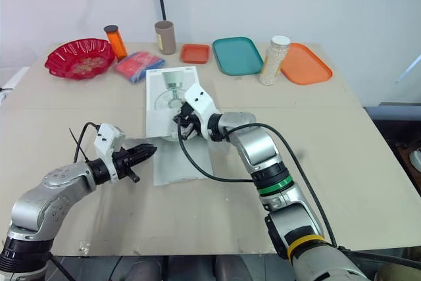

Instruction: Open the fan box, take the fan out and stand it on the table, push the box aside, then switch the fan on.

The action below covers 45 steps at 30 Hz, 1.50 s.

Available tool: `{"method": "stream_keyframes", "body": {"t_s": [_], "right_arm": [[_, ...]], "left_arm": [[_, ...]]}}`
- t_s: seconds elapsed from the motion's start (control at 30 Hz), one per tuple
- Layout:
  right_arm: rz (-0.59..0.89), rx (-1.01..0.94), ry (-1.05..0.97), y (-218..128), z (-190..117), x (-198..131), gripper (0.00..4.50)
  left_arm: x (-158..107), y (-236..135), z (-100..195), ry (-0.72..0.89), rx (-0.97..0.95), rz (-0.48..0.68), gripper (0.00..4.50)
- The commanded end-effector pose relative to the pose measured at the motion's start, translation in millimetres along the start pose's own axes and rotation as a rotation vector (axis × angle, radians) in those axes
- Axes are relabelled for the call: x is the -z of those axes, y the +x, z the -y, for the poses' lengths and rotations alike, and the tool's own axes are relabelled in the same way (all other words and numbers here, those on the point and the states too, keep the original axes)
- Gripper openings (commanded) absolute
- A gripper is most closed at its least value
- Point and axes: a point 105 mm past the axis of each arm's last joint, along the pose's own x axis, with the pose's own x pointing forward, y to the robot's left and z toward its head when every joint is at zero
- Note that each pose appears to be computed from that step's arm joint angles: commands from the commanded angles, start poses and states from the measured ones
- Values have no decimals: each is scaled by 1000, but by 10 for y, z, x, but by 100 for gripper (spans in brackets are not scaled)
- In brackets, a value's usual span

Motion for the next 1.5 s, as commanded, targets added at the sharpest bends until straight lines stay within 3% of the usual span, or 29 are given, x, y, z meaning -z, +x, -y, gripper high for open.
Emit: {"method": "stream_keyframes", "body": {"t_s": [0.03,0.47,0.83,0.97,1.1,1.23,1.5], "right_arm": [[8,5,-18,-12,13,-51,7],[3,24,-11,-27,35,-10,7],[6,39,10,-27,43,3,7],[-4,37,2,-29,59,21,7],[-10,35,-10,-33,84,21,7],[-14,30,-22,-44,98,9,0],[-39,33,-51,-111,162,5,0]], "left_arm": [[-110,31,-110,55,-51,32,69],[-301,127,-381,95,-106,80,69],[-304,-312,75,86,57,72,69],[-259,-379,335,7,125,78,69],[-126,-302,356,-159,59,108,69],[-49,-230,302,-309,-30,164,178],[23,-106,216,-686,-80,309,444]]}}
